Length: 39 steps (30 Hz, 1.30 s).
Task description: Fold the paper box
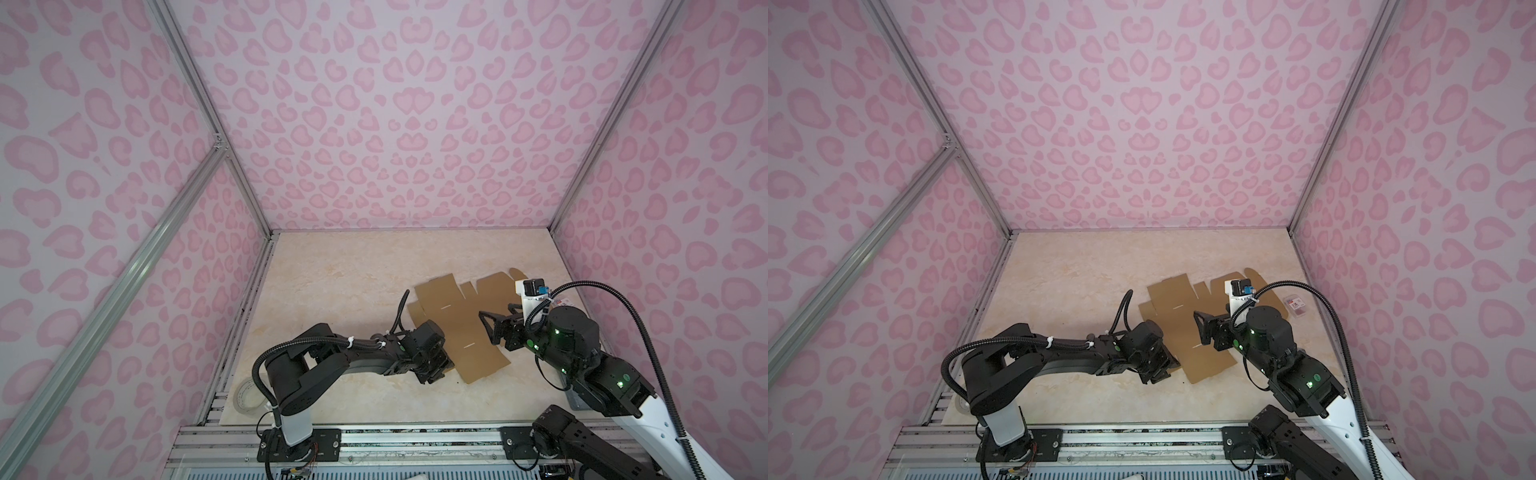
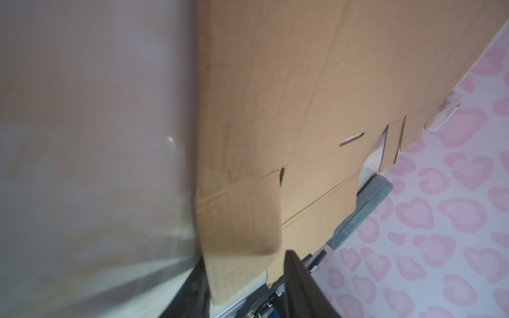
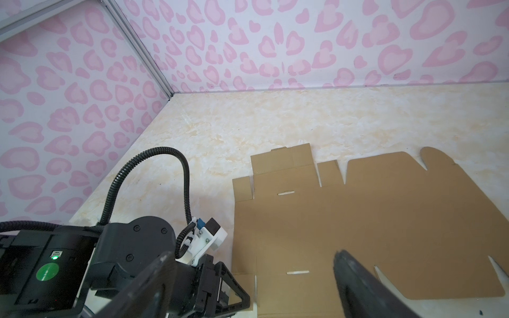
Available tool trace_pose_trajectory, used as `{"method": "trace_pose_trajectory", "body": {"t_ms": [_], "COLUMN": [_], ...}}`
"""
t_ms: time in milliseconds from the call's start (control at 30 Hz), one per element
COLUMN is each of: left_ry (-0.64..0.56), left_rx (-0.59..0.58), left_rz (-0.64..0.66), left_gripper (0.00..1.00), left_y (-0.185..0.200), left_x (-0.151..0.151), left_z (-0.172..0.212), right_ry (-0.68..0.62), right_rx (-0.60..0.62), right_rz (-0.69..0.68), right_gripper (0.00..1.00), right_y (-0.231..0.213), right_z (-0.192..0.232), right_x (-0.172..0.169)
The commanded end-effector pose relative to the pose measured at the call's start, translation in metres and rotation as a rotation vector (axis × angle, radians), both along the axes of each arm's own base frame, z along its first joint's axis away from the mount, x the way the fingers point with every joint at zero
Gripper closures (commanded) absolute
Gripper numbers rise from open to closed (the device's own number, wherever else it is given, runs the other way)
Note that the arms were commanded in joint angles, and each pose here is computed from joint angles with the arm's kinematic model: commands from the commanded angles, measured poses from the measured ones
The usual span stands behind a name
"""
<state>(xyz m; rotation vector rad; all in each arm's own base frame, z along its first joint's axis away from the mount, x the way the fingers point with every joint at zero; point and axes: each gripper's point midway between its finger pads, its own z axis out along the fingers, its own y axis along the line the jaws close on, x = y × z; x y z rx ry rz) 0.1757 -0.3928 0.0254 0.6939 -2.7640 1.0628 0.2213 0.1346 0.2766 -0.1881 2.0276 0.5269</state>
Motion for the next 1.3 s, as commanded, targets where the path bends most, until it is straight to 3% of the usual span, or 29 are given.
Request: {"method": "trace_pose_trajectory", "body": {"t_ms": [0,133,633,1267], "left_ry": [0.002,-0.003,-0.047,-0.072], "left_rx": [0.059,0.059,0.051,-0.027], "left_rz": [0.039,0.057,0.103,0.092], "left_gripper": [0.61,0.68,0.75,0.71], "left_y": [0.012,0.018,0.037,0.026], "left_x": [0.002,0.005,0.019,0.019], "left_z": [-0.015,-0.016,-0.013,-0.007], "right_ry": [-0.007,-0.005,0.000,0.008], "right_rx": [0.011,0.016,0.038,0.056], "right_rz": [-0.012,-0.011,-0.013,-0.011], "right_gripper": [0.09,0.09,0.10,0.11], "right_y": [-0.001,0.000,0.002,0.004], "right_z": [0.001,0.000,-0.001,-0.004], "right_x": [0.002,0.001,0.002,0.003]}}
